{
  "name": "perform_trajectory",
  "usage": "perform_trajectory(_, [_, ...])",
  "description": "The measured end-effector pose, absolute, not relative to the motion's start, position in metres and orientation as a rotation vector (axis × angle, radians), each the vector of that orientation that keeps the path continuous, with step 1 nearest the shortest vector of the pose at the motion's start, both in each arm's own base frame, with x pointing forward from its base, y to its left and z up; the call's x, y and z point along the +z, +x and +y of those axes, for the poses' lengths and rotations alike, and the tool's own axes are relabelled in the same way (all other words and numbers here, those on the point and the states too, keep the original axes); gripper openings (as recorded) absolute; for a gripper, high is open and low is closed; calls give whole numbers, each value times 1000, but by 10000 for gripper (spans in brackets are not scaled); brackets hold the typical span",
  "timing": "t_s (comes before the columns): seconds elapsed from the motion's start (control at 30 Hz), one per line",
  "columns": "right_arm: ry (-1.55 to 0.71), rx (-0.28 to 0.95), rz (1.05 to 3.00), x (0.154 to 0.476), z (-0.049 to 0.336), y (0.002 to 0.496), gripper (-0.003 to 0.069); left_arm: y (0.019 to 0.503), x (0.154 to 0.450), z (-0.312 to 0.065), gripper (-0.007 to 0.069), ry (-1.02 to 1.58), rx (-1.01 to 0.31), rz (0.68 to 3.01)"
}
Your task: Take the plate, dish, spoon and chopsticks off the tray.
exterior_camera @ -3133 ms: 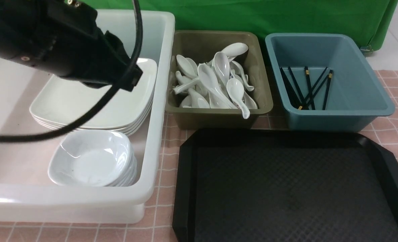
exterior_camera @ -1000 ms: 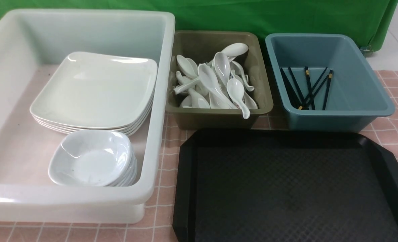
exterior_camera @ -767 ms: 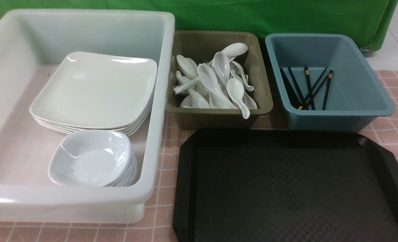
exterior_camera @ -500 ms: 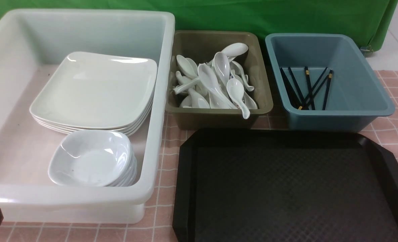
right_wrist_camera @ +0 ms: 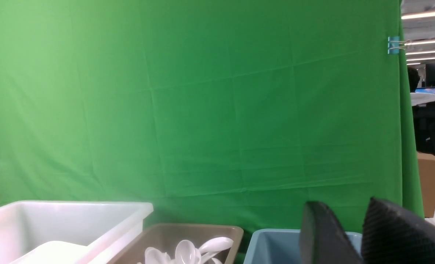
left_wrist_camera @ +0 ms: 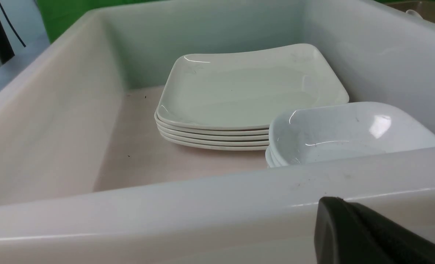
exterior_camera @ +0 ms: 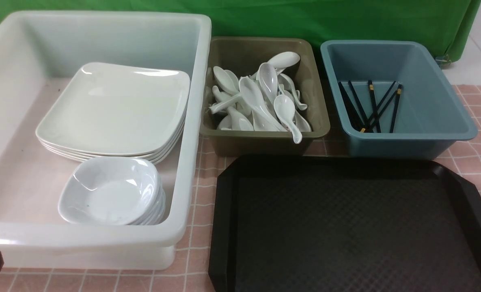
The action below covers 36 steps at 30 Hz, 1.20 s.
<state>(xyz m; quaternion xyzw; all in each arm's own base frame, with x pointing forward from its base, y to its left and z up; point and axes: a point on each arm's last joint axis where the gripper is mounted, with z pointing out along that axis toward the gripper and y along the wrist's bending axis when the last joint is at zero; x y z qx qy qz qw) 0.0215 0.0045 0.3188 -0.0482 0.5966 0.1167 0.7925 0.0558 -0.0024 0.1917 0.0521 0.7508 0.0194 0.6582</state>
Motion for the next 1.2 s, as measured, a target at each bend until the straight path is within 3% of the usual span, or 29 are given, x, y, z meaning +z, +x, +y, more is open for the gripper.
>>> perform_trajectory(0.27, [-139,193,1325,315,4,23,240,56,192,-2,3,118,44,1700])
perform_trajectory(0.4, [-144,52,1477,298,3,27,240,56,192,-2,4,118,44,1700])
perform_trajectory(0.57, [-80,-93,1669,248,-1,43,240,56,192,-2,4,118,44,1700])
perform_trajectory(0.77, [-40,-104,1875,184,-3,53,240,56,192,-2,4,118,44,1701])
perform_trajectory(1.2, [-20,-90,1855,184,-3,53,240,56,192,-2,4,119,45,1702])
